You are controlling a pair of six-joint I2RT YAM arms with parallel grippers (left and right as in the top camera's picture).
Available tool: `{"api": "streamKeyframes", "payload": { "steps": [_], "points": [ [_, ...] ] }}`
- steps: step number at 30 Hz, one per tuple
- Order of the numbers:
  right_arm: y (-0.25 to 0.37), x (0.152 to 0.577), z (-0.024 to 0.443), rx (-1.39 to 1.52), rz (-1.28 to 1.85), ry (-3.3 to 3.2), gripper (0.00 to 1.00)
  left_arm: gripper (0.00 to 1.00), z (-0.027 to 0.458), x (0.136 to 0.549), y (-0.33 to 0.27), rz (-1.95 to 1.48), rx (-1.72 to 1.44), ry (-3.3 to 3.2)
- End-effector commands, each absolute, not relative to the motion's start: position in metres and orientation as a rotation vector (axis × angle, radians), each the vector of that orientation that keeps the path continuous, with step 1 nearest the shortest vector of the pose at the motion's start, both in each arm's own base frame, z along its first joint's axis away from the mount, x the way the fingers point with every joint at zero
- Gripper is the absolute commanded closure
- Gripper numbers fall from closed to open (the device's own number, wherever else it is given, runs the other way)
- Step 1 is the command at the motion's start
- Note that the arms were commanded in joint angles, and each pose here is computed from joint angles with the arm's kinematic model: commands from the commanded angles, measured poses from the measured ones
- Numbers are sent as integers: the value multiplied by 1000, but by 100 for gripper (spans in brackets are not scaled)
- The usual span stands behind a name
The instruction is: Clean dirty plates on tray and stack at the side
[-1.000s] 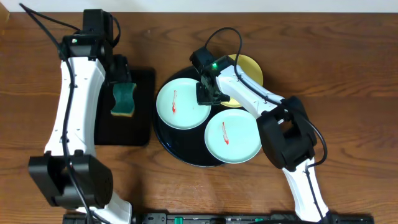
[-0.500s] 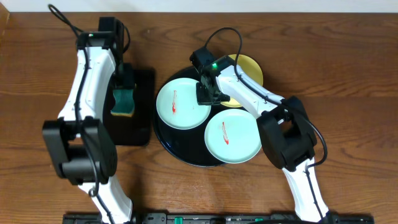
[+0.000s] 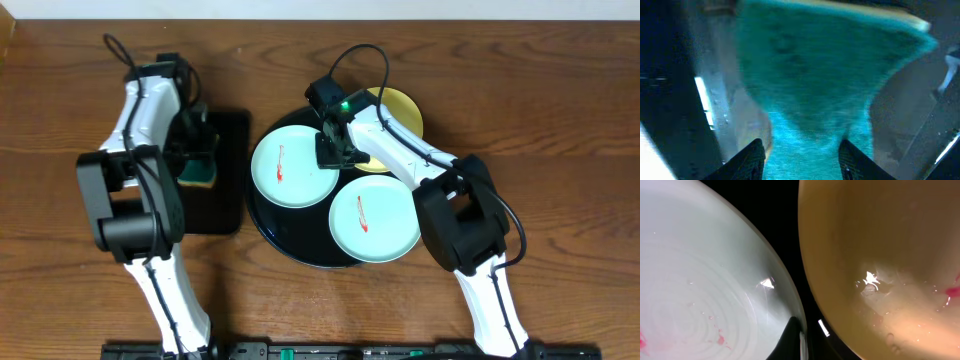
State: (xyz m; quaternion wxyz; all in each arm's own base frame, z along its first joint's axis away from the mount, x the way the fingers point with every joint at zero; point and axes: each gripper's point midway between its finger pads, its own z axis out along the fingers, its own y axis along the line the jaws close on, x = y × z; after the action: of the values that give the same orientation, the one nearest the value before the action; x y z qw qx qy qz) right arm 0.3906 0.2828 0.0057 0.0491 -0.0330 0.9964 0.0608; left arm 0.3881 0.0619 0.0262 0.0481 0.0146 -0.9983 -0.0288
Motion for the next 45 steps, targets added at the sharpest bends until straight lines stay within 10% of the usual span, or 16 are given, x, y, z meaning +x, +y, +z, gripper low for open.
{"api": "streamKeyframes", "payload": {
  "steps": [1, 26, 29, 33, 45],
  "points": [
    [288, 379, -17, -155, 153, 3071, 99, 52, 24, 389, 66, 44, 75, -3062],
    [288, 382, -17, -154, 150, 3060, 99, 38, 3, 394, 47, 228, -28, -3108],
    [288, 382, -17, -154, 151, 3059, 99, 50, -2, 393, 47, 228, -28, -3112],
    [288, 382, -17, -154, 150, 3059, 99, 92, -3, 393, 47, 227, 16, -3111],
    [287, 383, -17, -153, 141, 3056, 98, 93, 92, 417, 46, 210, 242, -3278]
  ]
}}
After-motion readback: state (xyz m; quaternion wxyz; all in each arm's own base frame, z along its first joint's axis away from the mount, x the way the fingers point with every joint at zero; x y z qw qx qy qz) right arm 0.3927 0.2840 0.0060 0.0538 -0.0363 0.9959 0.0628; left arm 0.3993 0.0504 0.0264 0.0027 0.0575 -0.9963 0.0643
